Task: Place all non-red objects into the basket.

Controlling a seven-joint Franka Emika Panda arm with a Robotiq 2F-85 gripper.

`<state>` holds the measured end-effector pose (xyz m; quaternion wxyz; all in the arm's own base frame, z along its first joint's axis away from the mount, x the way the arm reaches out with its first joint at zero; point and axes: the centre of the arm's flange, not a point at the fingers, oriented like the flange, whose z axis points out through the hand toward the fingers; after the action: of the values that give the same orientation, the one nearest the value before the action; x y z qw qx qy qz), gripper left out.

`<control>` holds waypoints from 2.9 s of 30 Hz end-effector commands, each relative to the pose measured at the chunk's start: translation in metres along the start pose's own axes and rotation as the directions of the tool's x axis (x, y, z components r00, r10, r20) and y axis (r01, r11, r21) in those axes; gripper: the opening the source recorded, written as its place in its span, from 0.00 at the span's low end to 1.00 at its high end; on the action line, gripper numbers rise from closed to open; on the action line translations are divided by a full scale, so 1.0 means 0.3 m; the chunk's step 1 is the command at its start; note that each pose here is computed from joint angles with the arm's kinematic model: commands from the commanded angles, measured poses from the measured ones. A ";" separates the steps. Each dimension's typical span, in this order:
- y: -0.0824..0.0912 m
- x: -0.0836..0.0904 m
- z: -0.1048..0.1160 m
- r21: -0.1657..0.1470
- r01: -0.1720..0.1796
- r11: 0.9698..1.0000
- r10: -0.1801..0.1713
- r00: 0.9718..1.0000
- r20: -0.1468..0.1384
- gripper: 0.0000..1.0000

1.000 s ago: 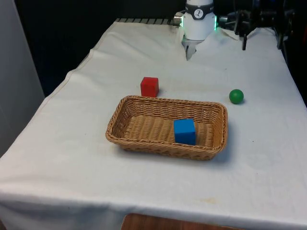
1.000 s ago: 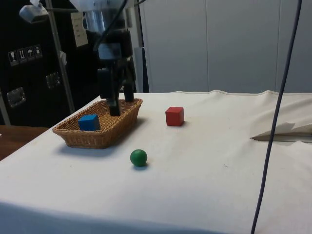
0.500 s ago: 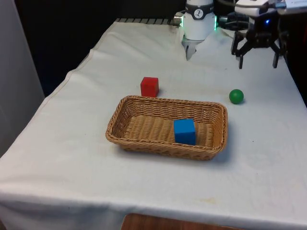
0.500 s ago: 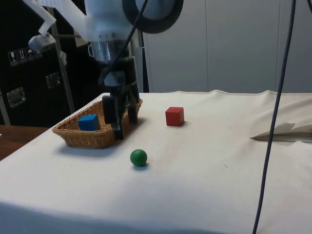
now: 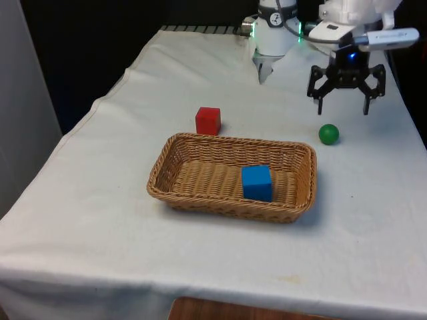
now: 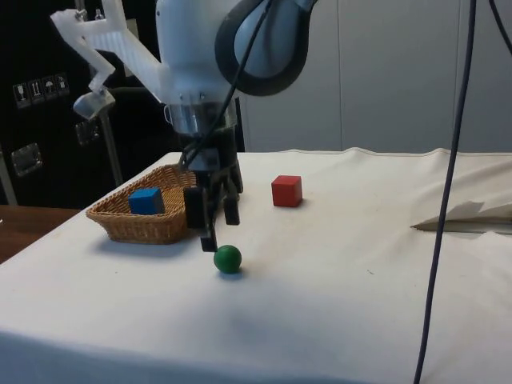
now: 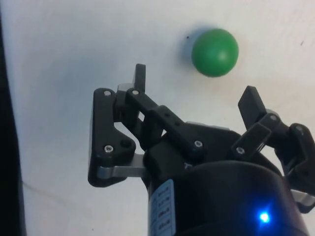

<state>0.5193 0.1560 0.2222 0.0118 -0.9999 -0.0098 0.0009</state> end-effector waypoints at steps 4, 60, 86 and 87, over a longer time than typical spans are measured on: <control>0.021 0.003 0.035 0.000 -0.011 1.000 0.011 1.000 -0.008 1.00; 0.105 0.027 0.181 -0.003 0.071 0.997 -0.071 0.997 0.013 1.00; 0.116 0.028 0.197 0.003 0.072 0.997 -0.072 0.997 0.018 0.58; 0.116 0.028 0.197 0.003 0.072 0.997 -0.072 0.997 0.018 0.46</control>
<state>0.5283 0.1222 0.1625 0.0079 -0.9989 -0.0457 0.0104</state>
